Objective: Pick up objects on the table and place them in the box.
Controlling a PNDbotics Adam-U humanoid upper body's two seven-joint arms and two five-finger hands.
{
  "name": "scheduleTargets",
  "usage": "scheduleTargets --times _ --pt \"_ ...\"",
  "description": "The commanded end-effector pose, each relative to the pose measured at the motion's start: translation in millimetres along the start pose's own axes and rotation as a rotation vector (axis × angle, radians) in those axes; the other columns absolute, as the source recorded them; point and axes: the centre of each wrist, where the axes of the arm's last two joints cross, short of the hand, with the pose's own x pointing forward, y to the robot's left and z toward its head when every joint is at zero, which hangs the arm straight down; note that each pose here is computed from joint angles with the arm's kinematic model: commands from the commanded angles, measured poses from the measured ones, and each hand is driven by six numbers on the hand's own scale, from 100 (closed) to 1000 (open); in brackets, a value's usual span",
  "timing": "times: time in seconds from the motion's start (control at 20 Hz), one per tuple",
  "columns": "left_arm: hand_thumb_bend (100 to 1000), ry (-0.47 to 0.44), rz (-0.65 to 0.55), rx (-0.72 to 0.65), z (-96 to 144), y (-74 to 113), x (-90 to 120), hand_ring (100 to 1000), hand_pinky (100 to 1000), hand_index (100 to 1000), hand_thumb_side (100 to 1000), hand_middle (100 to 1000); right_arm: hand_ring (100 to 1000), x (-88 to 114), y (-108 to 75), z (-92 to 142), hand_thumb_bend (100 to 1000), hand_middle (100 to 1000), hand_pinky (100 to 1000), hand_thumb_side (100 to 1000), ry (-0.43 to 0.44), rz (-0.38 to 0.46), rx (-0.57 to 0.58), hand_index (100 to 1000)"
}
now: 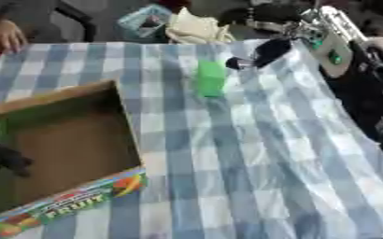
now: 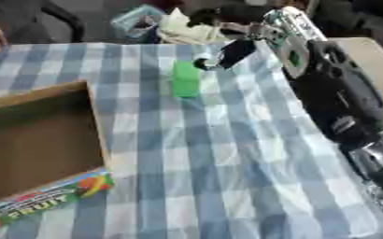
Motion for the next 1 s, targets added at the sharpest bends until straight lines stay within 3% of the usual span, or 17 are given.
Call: scheduleTargets --times 0.05,0.65,1.0 --pt "100 -0.001 -0.017 0.002 2 6.1 4 512 687 686 664 484 934 9 -26.7 3 339 1000 948 715 -0.036 0.034 -0.047 1000" --pt "100 -0.009 -0.012 0.004 1 5.1 4 514 688 687 665 485 922 16 -17.9 -7 270 1000 932 721 -0.059 -0.007 -0.042 1000" --pt "100 -0.026 -0.009 -0.016 -3 3.4 6 515 690 688 667 486 906 -2 -0.1 -1 176 1000 908 738 0.017 -0.082 -0.045 1000"
